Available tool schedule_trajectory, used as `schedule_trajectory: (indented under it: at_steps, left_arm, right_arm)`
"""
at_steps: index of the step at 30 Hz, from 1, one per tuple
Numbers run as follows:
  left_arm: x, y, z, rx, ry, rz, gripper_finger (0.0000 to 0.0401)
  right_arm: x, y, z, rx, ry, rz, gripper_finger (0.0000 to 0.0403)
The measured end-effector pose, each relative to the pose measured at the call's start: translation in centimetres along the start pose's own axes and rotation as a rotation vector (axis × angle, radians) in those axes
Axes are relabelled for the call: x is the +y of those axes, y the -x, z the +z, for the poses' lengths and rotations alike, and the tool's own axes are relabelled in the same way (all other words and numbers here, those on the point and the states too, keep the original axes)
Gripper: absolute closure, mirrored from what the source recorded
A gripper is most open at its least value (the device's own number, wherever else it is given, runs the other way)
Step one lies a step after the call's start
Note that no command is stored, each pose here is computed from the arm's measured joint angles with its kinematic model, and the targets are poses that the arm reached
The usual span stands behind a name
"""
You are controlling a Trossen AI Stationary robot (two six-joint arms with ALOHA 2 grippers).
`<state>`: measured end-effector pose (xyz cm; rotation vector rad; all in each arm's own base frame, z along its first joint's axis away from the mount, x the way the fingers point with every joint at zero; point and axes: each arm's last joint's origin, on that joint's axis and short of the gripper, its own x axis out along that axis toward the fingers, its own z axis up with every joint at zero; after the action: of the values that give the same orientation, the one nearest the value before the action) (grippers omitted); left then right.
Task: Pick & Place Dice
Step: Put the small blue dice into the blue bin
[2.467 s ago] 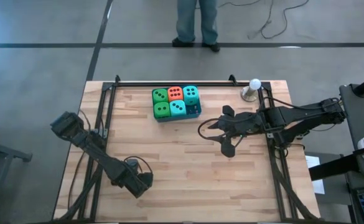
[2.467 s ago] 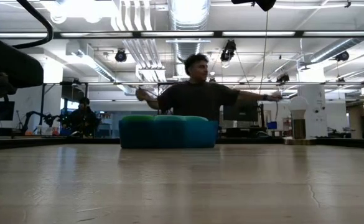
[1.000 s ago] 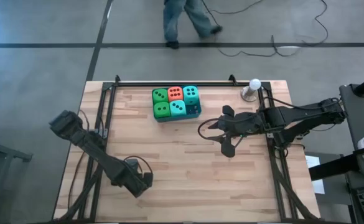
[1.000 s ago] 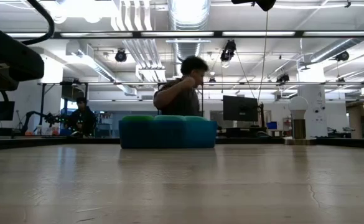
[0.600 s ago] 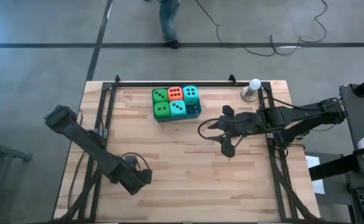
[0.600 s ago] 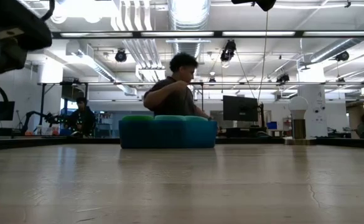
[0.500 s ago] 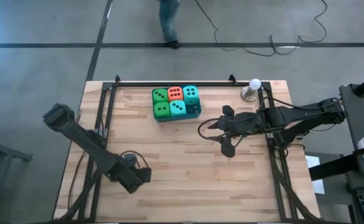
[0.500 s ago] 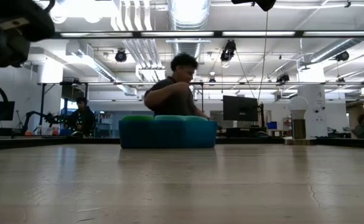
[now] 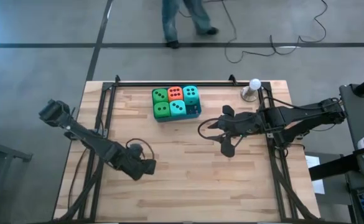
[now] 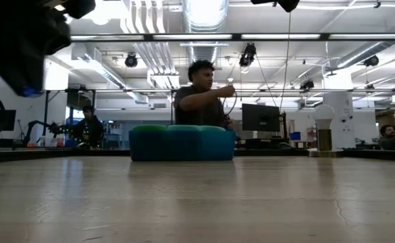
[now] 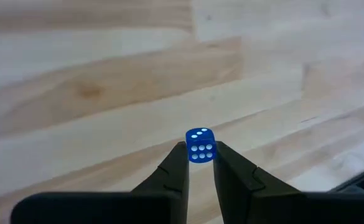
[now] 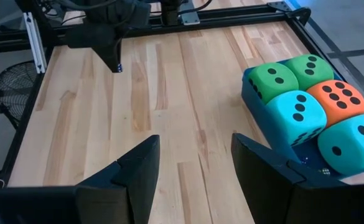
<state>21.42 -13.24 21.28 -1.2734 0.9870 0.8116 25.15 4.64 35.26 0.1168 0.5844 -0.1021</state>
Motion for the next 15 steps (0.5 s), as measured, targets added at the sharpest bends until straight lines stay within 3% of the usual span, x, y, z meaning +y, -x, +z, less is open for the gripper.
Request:
schedule_trajectory:
  at_steps: [15]
  left_arm:
    - [-4.4,2.1,4.9,-0.096,-0.213,-0.109,0.0345]
  right_arm:
    - [0.0,0.0,0.0,0.000,-0.003,-0.001,0.0209]
